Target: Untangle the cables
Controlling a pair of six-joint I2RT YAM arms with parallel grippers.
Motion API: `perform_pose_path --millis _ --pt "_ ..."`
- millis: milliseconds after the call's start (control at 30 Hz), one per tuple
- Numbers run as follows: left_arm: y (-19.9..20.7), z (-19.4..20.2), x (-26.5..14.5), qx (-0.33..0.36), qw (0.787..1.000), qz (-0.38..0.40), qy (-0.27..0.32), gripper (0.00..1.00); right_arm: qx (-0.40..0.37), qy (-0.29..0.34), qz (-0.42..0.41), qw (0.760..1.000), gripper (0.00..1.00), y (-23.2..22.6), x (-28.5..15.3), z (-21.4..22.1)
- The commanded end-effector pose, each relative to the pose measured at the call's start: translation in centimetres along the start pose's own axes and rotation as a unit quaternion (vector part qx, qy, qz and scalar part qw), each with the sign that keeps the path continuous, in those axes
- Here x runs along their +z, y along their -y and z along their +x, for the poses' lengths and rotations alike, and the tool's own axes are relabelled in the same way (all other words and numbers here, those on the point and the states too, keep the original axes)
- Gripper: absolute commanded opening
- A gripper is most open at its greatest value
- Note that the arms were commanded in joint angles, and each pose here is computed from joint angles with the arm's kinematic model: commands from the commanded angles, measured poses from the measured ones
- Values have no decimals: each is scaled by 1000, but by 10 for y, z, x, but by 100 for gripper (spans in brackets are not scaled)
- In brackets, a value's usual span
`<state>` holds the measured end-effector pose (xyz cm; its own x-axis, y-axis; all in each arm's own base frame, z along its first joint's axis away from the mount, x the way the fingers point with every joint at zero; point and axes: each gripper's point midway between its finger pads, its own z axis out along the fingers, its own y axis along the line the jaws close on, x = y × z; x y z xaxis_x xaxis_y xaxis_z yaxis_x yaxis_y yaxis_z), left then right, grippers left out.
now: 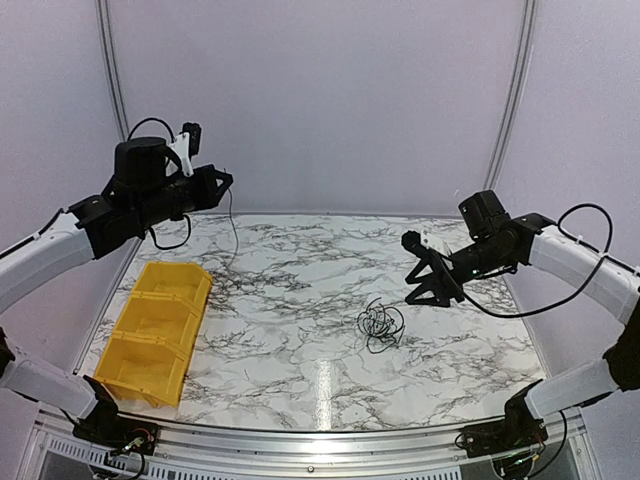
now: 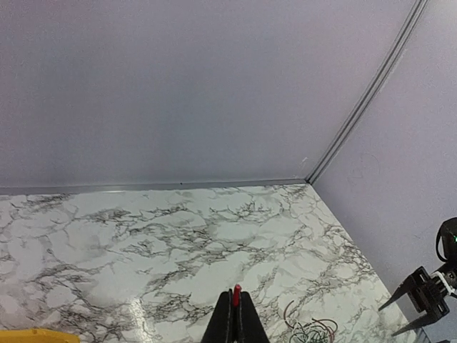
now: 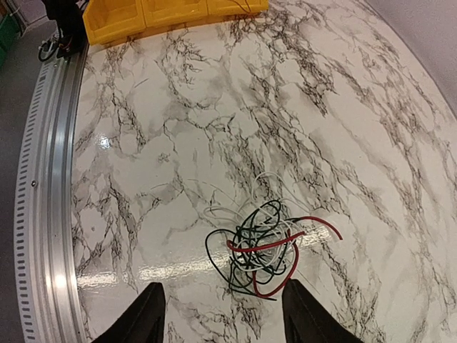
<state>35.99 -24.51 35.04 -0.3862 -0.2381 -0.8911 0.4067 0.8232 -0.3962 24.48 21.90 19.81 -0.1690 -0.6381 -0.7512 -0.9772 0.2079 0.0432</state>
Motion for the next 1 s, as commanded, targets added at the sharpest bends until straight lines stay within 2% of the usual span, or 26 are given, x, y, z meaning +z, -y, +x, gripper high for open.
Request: perform_pose_path --millis 0,233,367,567,967 --pt "-25 -22 -30 88 992 -93 -8 0 -8 29 12 999 56 0 -4 -10" --pt "-55 -54 -55 148 971 -188 10 0 43 111 11 993 57 3 1 19" --pt "-72 -68 -65 161 961 -225 17 0 56 87 53 993 57 20 3 41" --pt "-107 -74 -70 162 947 -276 16 0 59 56 67 994 57 30 10 55" --pt "-177 -55 -78 139 927 -348 -2 0 68 24 68 995 57 38 21 72"
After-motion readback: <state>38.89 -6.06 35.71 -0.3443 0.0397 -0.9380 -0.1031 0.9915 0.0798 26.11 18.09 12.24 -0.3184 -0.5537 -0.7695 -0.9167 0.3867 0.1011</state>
